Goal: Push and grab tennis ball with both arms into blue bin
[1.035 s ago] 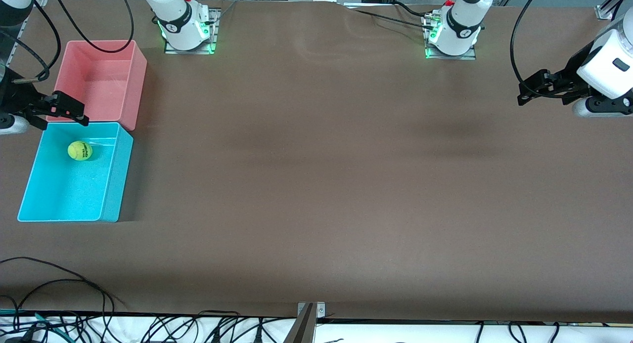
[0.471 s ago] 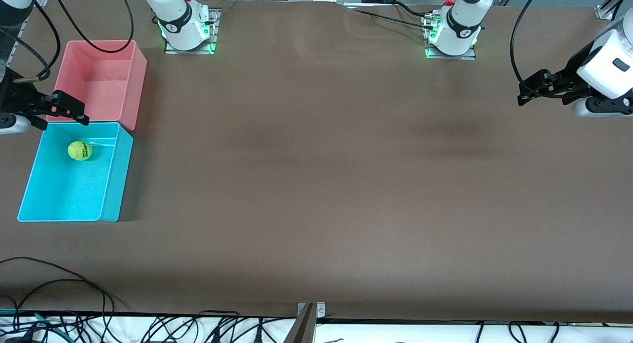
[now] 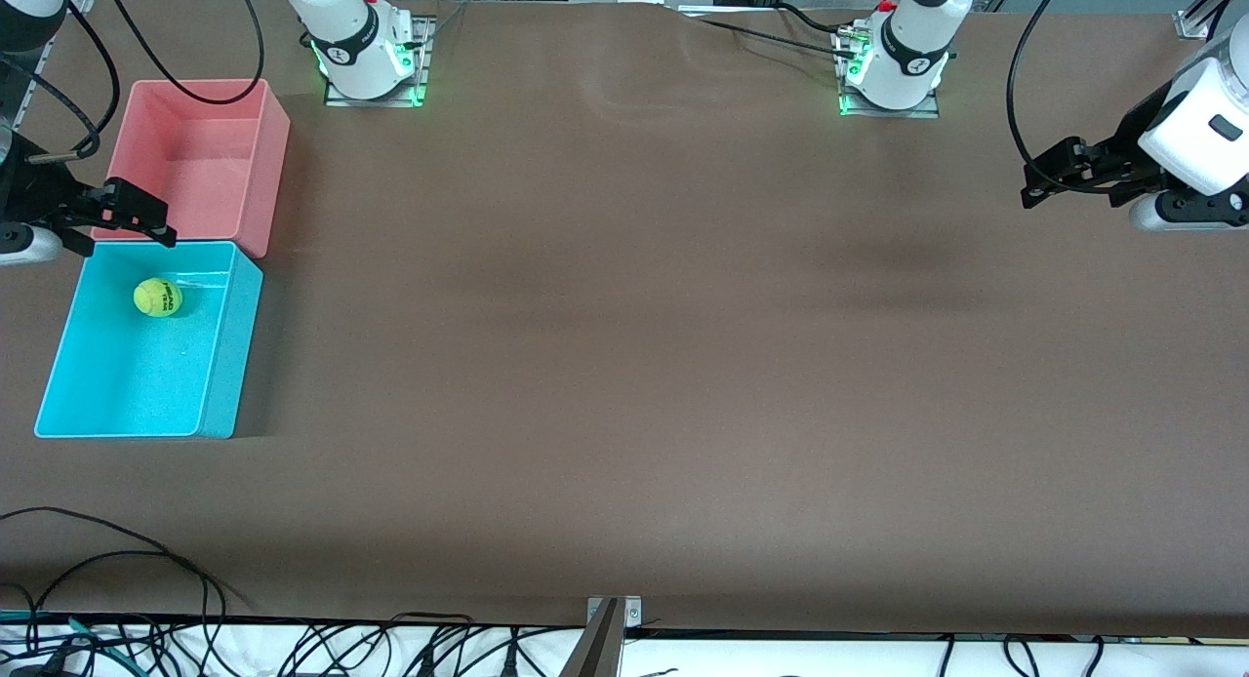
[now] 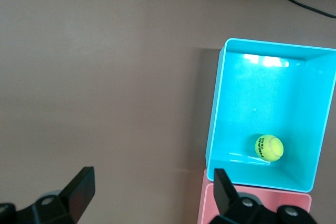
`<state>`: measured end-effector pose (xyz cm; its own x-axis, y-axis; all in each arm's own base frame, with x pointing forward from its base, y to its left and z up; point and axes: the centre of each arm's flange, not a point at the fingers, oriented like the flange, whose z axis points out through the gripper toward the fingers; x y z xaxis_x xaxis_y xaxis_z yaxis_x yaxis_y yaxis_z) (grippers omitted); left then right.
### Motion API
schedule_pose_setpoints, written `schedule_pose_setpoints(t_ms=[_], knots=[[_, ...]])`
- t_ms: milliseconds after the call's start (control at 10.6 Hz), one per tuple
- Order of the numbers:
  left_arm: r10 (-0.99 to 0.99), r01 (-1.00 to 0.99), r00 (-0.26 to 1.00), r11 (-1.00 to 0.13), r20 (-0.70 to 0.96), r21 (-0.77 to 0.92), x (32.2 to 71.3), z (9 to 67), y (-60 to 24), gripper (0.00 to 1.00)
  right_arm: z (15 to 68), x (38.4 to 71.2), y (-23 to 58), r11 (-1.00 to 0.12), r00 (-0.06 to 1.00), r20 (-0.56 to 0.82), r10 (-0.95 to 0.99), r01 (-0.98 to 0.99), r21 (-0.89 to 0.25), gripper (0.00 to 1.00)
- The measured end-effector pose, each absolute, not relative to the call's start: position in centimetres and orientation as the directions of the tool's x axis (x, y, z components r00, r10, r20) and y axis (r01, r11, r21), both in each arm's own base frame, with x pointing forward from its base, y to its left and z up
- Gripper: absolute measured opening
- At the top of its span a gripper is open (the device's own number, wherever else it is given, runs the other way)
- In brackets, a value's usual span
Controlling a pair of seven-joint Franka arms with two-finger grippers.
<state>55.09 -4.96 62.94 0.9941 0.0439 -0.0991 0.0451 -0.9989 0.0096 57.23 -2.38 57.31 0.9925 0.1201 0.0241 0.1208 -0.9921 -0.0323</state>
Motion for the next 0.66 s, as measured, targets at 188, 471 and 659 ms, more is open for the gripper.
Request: schedule_pose_setpoints(t_ms=[188, 471, 659], knots=[[0.041, 0.042, 0.994, -0.999, -0.099, 0.010, 55.07, 62.94, -5.10, 1.00, 57.31, 57.23, -2.38, -0.992, 0.992, 0.024, 0.121, 0.121, -0.032, 1.00], [0.042, 0.043, 0.994, -0.999, -0.105, 0.009, 55.01, 62.89, -5.06, 1.00, 57.31, 57.23, -2.38, -0.992, 0.993, 0.024, 0.120, 0.120, -0.032, 1.00], [0.046, 0.047, 0.992, -0.999, -0.115, 0.008, 54.91, 62.82, -4.82, 1.00, 57.37, 57.23, -2.64, -0.993, 0.993, 0.025, 0.112, 0.113, -0.032, 1.00]])
